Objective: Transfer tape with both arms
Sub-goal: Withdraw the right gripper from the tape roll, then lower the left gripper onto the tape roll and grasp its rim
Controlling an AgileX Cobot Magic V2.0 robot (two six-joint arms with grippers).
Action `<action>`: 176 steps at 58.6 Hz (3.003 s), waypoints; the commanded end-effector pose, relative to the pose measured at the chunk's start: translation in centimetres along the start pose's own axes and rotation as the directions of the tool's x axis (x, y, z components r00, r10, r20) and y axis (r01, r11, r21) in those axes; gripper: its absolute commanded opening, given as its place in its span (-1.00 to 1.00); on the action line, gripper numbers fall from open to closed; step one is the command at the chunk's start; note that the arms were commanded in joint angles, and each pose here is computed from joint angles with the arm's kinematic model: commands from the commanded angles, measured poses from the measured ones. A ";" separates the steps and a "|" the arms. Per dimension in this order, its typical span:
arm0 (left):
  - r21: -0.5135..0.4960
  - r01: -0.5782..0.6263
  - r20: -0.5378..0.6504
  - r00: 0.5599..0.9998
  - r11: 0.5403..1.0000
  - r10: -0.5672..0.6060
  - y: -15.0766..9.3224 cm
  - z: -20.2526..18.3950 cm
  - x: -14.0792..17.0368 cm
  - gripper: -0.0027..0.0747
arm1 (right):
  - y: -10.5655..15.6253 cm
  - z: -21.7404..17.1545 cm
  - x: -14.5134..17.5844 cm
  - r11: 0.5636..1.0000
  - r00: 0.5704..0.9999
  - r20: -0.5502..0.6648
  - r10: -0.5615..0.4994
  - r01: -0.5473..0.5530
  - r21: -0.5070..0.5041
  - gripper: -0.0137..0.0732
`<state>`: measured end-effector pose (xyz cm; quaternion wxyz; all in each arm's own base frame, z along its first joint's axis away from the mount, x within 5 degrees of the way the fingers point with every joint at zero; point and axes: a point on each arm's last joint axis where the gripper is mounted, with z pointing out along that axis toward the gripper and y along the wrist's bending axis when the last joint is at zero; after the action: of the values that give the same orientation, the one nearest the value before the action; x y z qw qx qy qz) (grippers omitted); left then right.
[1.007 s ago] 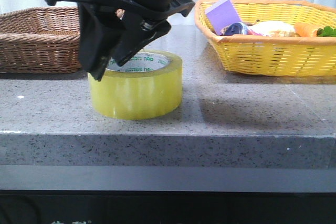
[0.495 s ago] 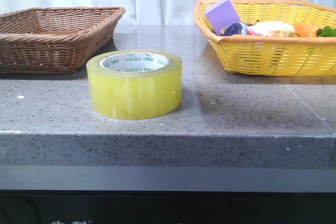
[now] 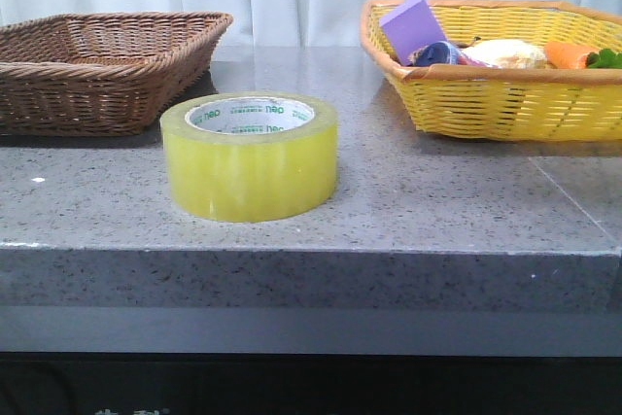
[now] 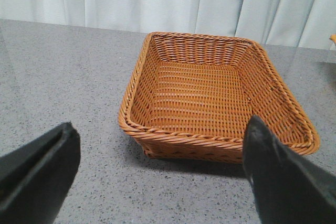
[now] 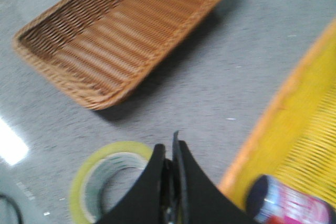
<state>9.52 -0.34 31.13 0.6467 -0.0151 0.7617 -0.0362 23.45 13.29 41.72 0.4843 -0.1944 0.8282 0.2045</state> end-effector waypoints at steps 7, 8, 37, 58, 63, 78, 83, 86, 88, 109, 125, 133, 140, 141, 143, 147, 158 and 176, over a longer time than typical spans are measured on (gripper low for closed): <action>0.006 0.004 0.099 0.995 1.000 -0.004 -0.1 -0.1 -1.8 0.67 | -2.6 -5.4 0.7 0.989 0.976 0.217 0.012 -0.043 0.140 -0.96; 0.006 0.004 0.099 0.995 1.000 -0.004 -0.1 -0.1 -1.8 0.67 | -2.8 -5.6 1.0 0.988 0.974 0.225 0.012 -0.046 0.146 -0.96; 0.006 0.004 0.099 0.995 1.000 -0.004 -0.1 -0.1 -1.8 0.67 | -3.1 -9.7 15.0 0.971 0.906 0.421 -0.044 -0.060 0.232 -0.96; 0.021 0.035 0.017 0.999 0.999 -0.035 -0.3 0.1 -2.0 0.67 | -3.0 -10.8 17.0 0.969 0.853 0.516 -0.071 -0.065 0.240 -0.96; 0.051 0.039 -0.095 0.995 0.998 -0.034 -0.8 0.7 -2.6 0.67 | -3.0 -10.9 16.9 0.968 0.841 0.535 -0.077 -0.066 0.242 -0.96; 0.258 0.016 -0.294 0.954 0.966 0.063 -4.7 4.2 -4.2 0.67 | -3.0 -10.9 16.8 0.968 0.837 0.542 -0.079 -0.066 0.243 -0.96; 0.335 0.014 -0.348 0.931 0.942 0.109 -6.8 5.7 -4.0 0.67 | -3.0 -10.9 16.8 0.968 0.837 0.542 -0.079 -0.066 0.243 -0.96; 0.366 0.025 -0.388 0.913 0.930 0.128 -8.1 6.7 -3.7 0.67 | -3.0 -10.9 16.8 0.968 0.837 0.542 -0.079 -0.066 0.243 -0.96; 0.380 0.043 -0.427 0.894 0.924 0.134 -9.1 7.5 -3.5 0.67 | -3.0 -10.9 16.8 0.968 0.837 0.542 -0.079 -0.066 0.243 -0.96; 0.416 0.129 -0.650 0.734 0.900 0.195 -16.4 12.5 -1.5 0.67 | -3.0 -10.9 16.8 0.968 0.839 0.539 -0.078 -0.066 0.243 -0.96; 0.402 0.125 -0.680 0.704 0.907 0.204 -18.2 15.5 -0.1 0.67 | -3.0 -10.9 16.8 0.968 0.839 0.539 -0.078 -0.066 0.243 -0.96; 0.392 0.135 -0.700 0.686 0.910 0.200 -18.6 16.1 0.8 0.65 | -3.0 -10.9 16.8 0.968 0.839 0.539 -0.078 -0.066 0.243 -0.96; 0.391 0.139 -0.702 0.684 0.910 0.198 -18.6 16.2 0.9 0.28 | -3.0 -10.9 16.8 0.968 0.839 0.539 -0.078 -0.066 0.243 -0.96; 0.391 0.139 -0.702 0.684 0.910 0.198 -18.6 16.2 0.9 0.17 | -3.0 -10.9 16.8 0.968 0.839 0.539 -0.078 -0.066 0.243 -0.96; 0.391 0.139 -0.702 0.684 0.910 0.198 -18.6 16.2 0.9 0.00 | -3.0 -10.9 16.8 0.968 0.839 0.539 -0.078 -0.066 0.243 -0.96; 0.391 0.139 -0.702 0.684 0.910 0.198 -18.6 16.2 0.9 -0.27 | -3.0 -10.9 16.8 0.968 0.839 0.539 -0.078 -0.066 0.243 -0.96; 0.391 0.139 -0.702 0.684 0.910 0.198 -18.6 16.2 0.9 -0.77 | -3.0 -10.9 16.8 0.968 0.839 0.539 -0.078 -0.066 0.243 -0.96; 0.457 0.156 -0.632 0.750 0.876 0.195 -19.5 14.1 -3.4 -0.77 | -3.0 -10.9 16.8 0.968 0.838 0.540 -0.078 -0.066 0.243 -0.96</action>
<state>24.11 -19.87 28.68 0.2378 0.1753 0.9409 -0.1654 9.47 3.15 29.68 0.6822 -0.0784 0.7119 0.1468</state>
